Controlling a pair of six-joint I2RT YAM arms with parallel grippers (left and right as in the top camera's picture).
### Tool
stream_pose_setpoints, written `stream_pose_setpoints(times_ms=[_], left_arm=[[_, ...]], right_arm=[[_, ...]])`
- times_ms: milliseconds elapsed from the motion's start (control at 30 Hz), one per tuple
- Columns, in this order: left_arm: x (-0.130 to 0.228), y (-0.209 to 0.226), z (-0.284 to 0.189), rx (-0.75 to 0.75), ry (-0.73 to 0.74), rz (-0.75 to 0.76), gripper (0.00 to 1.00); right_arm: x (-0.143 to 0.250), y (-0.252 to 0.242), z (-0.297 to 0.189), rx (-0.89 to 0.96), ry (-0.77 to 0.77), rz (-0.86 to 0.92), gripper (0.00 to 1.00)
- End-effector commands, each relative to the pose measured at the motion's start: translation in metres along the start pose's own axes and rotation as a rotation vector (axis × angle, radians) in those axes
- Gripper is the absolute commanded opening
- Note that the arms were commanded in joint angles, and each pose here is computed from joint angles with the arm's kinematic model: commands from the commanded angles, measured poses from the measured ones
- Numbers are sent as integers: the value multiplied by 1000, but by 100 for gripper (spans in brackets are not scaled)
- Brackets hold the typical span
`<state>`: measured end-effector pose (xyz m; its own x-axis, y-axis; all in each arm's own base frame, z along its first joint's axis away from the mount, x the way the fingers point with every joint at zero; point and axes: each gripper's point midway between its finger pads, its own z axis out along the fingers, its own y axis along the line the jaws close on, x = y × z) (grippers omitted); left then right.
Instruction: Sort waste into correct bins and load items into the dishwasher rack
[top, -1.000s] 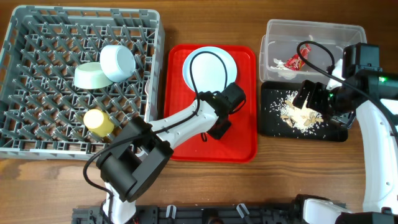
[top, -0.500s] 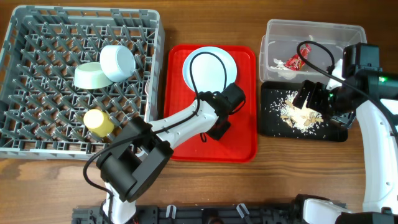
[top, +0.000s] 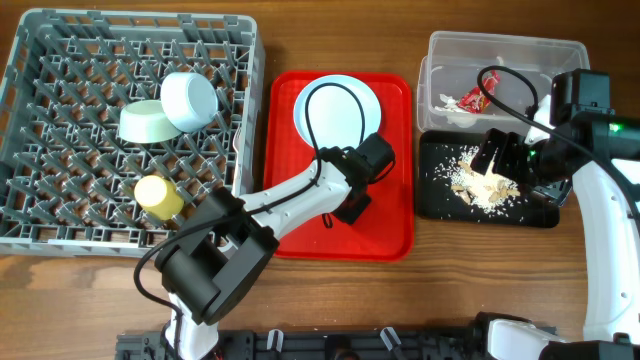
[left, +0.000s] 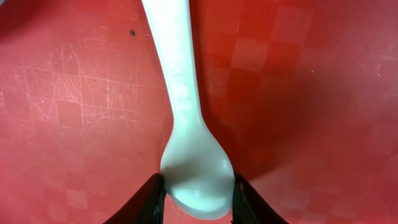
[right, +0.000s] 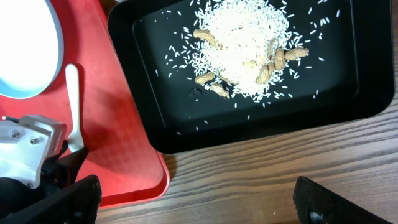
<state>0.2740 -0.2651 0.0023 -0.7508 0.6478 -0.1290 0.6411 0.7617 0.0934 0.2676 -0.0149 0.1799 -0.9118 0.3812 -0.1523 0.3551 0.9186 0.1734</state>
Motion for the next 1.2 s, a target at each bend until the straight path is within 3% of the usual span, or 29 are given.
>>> stream_pose_setpoints(times_ms=[0,933,1067,1167], left_arm=[[12,2,18,-24,57,2,31],[-5,7,-35,-10,-75,-15,33],[-7,7,-37,-9,-86,-16,35],[-9,6,-37,-4,-93,-17,44]], right_arm=[[-1,-2,-6,9,-23,-18,100],[0,-3,-6,10,-20,-17,100],[0,-3,-6,10,-20,-16,100],[0,-3,-6,10,-20,-16,100]])
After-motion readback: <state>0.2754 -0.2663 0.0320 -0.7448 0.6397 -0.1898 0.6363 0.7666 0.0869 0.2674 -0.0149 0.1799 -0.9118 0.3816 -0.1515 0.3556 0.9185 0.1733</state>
